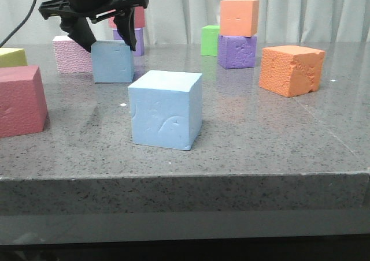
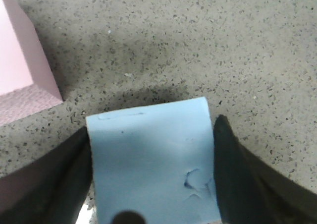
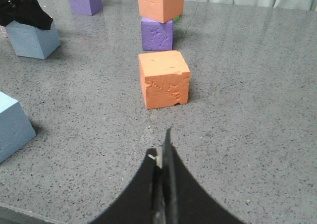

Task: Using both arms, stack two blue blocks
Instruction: 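Lower the left gripper onto the far light-blue cube and grasp it, then lift the far light-blue cube with the left gripper over the placed cube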

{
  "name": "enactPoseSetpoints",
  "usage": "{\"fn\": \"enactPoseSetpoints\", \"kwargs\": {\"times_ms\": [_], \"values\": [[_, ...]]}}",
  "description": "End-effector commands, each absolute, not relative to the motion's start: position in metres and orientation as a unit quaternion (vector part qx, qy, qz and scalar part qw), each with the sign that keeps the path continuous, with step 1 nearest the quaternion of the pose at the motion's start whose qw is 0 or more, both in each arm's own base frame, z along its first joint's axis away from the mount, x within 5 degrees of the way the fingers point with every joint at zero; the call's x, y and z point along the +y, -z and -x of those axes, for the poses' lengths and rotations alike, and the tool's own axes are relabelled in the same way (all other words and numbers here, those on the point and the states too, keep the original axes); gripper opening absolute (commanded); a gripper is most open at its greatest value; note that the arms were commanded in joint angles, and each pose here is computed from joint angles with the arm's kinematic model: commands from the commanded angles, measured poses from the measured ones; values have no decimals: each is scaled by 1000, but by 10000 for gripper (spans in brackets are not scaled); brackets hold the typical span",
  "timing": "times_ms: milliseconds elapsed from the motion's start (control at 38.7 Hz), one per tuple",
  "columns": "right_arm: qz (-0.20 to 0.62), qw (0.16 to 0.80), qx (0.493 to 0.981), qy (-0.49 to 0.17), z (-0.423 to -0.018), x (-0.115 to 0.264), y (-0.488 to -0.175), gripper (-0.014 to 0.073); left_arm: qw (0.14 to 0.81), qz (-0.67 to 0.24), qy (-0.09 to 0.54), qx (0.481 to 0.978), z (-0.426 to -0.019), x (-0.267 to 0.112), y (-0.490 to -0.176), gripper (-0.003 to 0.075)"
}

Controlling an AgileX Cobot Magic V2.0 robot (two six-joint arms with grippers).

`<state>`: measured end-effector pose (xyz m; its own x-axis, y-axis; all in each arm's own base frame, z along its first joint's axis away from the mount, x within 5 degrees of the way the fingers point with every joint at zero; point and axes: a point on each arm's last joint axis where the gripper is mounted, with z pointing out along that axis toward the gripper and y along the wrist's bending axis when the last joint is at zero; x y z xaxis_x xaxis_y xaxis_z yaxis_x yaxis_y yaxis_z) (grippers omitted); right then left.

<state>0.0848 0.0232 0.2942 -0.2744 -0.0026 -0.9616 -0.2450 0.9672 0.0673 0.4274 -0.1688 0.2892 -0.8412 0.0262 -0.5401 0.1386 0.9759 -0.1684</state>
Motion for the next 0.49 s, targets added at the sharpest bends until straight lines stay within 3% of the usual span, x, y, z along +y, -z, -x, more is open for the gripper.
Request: {"fn": "enactPoseSetpoints", "kwargs": {"times_ms": [0, 155, 465], "values": [[65, 636, 763, -96, -87, 21, -309, -68, 335, -41, 131, 932, -420, -170, -330, 405], [65, 636, 763, -96, -87, 21, -309, -68, 340, -43, 131, 930, -417, -168, -344, 405], [65, 636, 763, -96, -87, 21, -308, -68, 322, -110, 107, 934, -394, -164, -403, 405]]}}
